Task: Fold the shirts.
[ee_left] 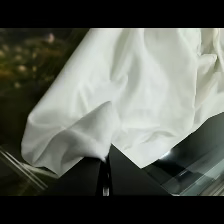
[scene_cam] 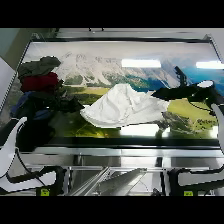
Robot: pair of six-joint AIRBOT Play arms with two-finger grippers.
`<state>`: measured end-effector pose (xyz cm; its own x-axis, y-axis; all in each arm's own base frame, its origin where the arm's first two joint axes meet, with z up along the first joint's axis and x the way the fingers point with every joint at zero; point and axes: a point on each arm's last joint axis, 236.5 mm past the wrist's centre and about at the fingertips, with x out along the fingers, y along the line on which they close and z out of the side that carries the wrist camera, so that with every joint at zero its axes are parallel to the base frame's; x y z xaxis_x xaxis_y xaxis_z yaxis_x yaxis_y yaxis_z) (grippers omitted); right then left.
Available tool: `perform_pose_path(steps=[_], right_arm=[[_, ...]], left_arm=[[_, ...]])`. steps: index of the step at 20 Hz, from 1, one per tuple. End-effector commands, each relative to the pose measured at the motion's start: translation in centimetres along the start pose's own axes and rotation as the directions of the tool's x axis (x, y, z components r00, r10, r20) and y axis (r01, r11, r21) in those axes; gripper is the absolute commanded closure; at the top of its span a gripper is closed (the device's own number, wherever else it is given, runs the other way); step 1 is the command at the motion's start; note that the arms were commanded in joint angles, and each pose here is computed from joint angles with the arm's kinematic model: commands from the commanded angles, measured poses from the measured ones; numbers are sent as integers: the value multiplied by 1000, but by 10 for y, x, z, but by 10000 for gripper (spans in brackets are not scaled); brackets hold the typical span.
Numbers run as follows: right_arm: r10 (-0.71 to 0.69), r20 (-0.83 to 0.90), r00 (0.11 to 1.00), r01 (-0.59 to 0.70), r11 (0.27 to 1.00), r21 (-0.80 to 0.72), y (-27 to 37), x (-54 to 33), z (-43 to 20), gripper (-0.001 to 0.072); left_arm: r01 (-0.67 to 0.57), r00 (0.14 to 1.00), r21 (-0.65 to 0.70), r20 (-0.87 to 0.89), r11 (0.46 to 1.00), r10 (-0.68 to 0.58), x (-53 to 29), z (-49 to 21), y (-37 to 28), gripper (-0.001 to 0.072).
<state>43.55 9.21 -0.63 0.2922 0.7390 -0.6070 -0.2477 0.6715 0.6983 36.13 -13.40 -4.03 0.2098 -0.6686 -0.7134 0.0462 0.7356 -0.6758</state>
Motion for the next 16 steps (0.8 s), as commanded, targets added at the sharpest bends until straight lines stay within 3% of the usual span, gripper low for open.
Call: perform_pose_path(steps=[1, 8, 12, 16], right_arm=[[41, -40, 998, -39, 999, 31, -9, -36, -12, 270], [30, -227, 973, -13, 997, 75, -32, -9, -95, 269], [112, -258, 959, -93, 992, 87, -10, 6, -113, 270], [230, -183, 956, -223, 973, 60, 34, -2, -91, 278]], left_arm=[[13, 1000, 34, 0, 999, -13, -3, 19, -3, 694], [15, 999, 81, 41, 997, -18, -17, 40, -14, 694], [16, 999, 81, 38, 997, -19, -17, 40, -15, 694], [21, 999, 81, 29, 996, -23, -17, 38, -15, 694]])
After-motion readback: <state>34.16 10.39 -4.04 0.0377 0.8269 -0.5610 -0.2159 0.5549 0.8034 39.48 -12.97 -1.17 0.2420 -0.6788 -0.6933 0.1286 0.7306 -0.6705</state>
